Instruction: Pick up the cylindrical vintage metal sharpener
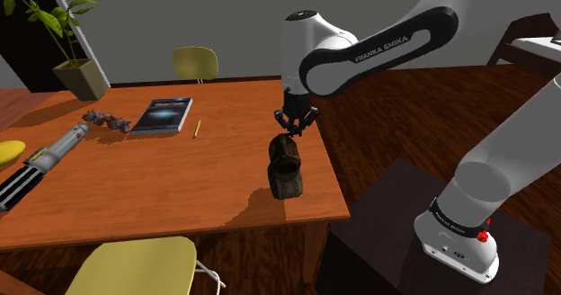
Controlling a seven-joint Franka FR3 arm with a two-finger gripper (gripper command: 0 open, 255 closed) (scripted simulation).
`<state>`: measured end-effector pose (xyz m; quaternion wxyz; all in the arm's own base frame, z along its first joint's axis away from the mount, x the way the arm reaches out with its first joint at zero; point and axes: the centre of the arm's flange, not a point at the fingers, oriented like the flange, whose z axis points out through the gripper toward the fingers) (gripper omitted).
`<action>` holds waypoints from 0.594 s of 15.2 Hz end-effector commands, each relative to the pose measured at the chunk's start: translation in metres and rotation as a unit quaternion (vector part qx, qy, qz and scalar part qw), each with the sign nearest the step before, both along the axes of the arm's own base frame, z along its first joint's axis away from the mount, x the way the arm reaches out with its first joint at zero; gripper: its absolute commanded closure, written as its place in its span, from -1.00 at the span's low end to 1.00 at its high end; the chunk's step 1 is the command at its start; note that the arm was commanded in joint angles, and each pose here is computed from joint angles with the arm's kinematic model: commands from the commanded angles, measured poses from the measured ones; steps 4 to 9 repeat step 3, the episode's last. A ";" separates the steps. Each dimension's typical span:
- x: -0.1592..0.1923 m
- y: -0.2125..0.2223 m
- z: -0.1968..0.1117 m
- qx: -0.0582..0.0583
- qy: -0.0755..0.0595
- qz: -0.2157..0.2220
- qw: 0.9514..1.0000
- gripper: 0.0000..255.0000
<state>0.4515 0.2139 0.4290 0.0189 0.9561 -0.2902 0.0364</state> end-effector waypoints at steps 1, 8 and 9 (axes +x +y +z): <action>0.000 0.001 0.011 0.000 0.000 0.000 1.000 1.00; 0.000 0.001 0.012 0.000 0.000 0.000 1.000 1.00; 0.000 0.001 0.012 0.000 0.000 0.000 1.000 1.00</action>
